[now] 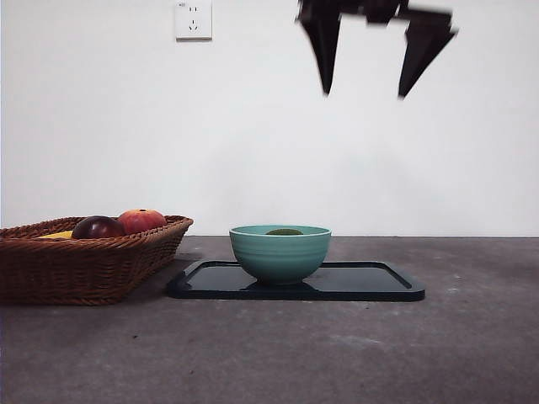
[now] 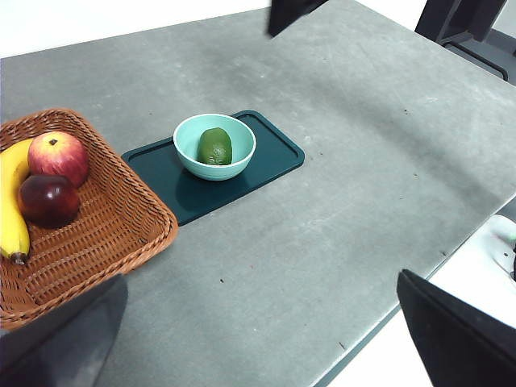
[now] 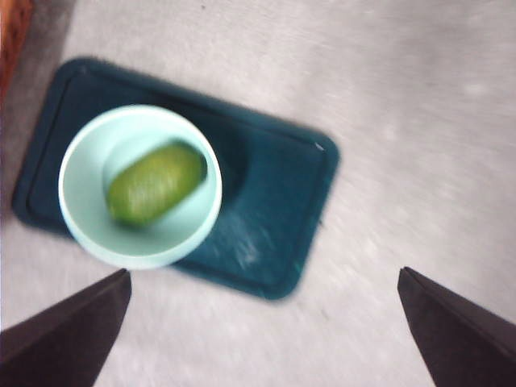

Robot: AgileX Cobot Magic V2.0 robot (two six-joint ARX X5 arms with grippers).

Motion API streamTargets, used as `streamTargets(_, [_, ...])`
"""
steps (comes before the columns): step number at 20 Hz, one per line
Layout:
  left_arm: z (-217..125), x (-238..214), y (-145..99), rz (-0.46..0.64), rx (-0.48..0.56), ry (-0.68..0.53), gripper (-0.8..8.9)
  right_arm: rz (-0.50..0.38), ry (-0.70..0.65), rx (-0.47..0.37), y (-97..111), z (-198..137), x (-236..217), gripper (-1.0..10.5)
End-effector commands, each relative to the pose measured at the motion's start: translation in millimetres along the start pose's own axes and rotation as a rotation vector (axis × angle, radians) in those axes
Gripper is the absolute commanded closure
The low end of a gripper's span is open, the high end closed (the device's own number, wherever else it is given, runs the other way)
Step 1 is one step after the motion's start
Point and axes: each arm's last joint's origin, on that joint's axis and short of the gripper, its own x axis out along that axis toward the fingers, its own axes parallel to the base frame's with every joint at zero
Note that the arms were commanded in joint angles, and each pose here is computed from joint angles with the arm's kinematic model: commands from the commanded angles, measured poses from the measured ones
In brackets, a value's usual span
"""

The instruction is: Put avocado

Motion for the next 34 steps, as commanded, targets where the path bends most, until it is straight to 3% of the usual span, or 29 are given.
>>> streamTargets(1, [2.9,-1.3,-0.2,-0.002,0.017,-0.018,2.52,-0.027,-0.010,-0.054,9.6,-16.6,-23.3,3.1])
streamTargets(4, [2.8,-1.3,-0.2,-0.002,0.017,-0.016,2.52,-0.025,-0.046,-0.114,16.0,-54.5,-52.8,3.1])
streamTargets(8, [2.7,-1.3,-0.2,-0.002,0.017,-0.015,2.52,0.049,-0.140,-0.155,14.6,-118.6,-79.5,3.1])
streamTargets(11, [2.8,-1.3,-0.2,-0.002,0.017,-0.016,2.52,0.106,-0.182,-0.147,-1.8,-172.8,-94.7,3.1])
streamTargets(14, [2.8,-1.3,-0.2,-0.002,0.017,-0.016,2.52,0.164,-0.246,-0.075,-27.5,-224.7,-106.7,3.1])
streamTargets(20, [3.5,-1.5,-0.3,-0.003,0.016,-0.024,2.52,0.278,-0.390,-0.016,-73.0,-295.5,-114.8,3.1])
streamTargets(24, [3.5,-1.5,-0.3,-0.003,0.012,-0.023,2.52,0.348,-0.417,-0.028,-84.7,-314.9,-116.8,3.1])
streamTargets(31, [3.5,-1.5,-0.3,-0.003,0.012,-0.023,2.66,0.354,-0.427,-0.025,-86.7,-317.4,-117.8,3.1])
streamTargets(33, [3.5,-1.5,-0.3,-0.004,0.012,-0.023,4.06,0.352,-0.428,-0.024,-86.8,-317.4,-117.8,3.5])
streamTargets(34, [3.4,-1.4,-0.3,-0.003,0.013,-0.022,5.79,0.351,-0.428,-0.024,-86.8,-317.4,-117.8,5.3])
